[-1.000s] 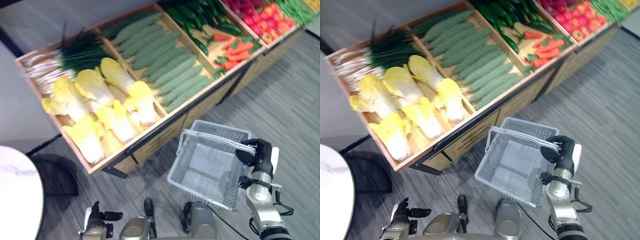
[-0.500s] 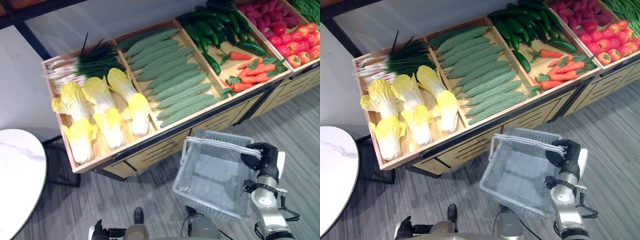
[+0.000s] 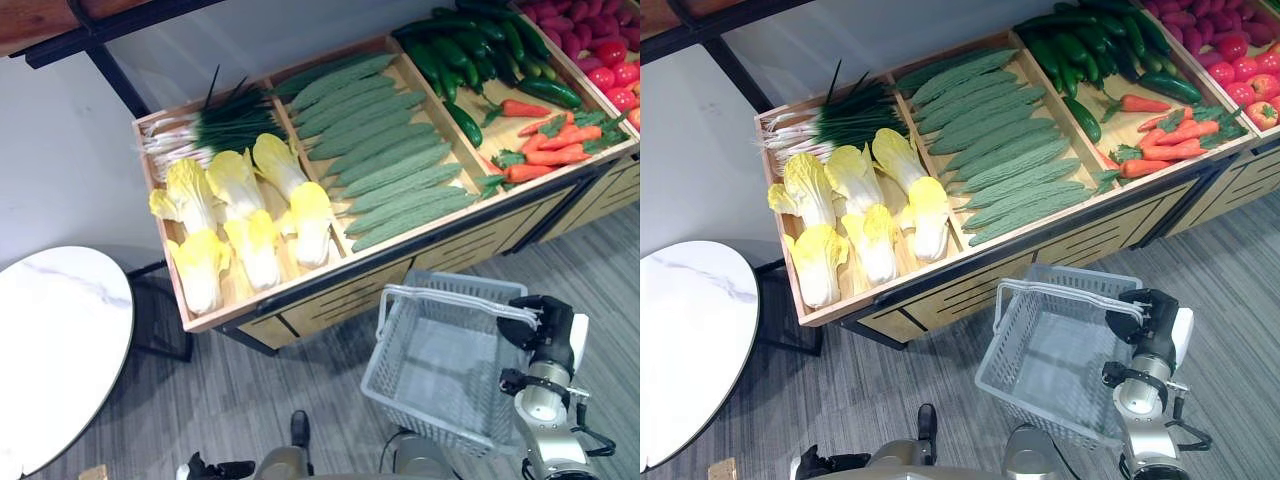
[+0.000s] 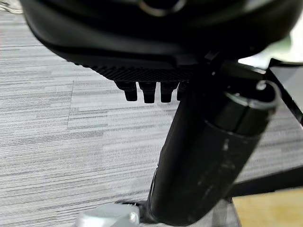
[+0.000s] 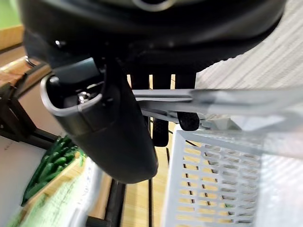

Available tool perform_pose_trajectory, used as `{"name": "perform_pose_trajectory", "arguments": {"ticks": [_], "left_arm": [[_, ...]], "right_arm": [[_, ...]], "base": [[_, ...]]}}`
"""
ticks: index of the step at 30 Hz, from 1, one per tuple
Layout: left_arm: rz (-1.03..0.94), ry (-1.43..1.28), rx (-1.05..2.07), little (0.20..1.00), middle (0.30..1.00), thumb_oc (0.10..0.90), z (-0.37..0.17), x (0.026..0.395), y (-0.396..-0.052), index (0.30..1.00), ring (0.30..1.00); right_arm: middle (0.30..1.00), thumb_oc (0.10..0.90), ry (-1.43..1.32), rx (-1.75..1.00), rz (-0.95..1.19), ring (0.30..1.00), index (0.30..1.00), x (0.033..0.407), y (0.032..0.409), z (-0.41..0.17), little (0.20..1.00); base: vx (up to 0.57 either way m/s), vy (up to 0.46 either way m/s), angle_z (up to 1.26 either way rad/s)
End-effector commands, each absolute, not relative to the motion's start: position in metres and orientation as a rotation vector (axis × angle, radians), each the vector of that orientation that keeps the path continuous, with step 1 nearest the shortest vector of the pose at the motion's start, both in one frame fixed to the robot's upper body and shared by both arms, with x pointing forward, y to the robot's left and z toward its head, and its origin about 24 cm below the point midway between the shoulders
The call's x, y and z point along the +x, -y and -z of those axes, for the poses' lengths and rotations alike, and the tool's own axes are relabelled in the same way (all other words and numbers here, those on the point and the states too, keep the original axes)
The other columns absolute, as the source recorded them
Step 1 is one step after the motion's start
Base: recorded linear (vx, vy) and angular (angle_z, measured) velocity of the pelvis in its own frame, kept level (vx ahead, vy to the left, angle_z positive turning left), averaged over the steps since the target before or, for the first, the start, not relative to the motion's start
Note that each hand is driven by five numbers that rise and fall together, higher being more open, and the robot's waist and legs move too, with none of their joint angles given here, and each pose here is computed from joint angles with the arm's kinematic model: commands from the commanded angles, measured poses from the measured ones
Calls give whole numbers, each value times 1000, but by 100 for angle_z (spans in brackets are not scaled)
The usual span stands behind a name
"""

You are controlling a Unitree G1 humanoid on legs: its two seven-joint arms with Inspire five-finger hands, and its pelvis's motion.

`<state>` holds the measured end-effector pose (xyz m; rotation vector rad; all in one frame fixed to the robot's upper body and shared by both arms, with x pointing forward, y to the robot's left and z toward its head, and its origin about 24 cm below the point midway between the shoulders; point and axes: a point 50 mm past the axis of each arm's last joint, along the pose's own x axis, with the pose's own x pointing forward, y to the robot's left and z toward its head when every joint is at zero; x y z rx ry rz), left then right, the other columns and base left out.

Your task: Get the vegetables into the basket

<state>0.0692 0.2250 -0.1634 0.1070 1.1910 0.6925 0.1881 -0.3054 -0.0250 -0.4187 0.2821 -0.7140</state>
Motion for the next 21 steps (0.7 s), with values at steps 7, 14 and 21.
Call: {"name": "perform_pose_trajectory", "arguments": {"ticks": [7,14,21], "left_arm": [[-1308,-657,300,1000,1000,900,79,126,-347,1000,1000],[-1356,-125,379,1000,1000,900,-7,173,-363,1000,1000],[-1201,279,366,1000,1000,900,-82,217,-330,1000,1000]], "right_arm": [[300,400,-332,-503,842,300,300,182,322,38,300],[300,400,-432,-559,907,300,300,161,339,49,300],[300,400,-522,-589,917,300,300,149,347,57,300]], "base": [[23,29,17],[5,4,1],[2,-2,-1]]}}
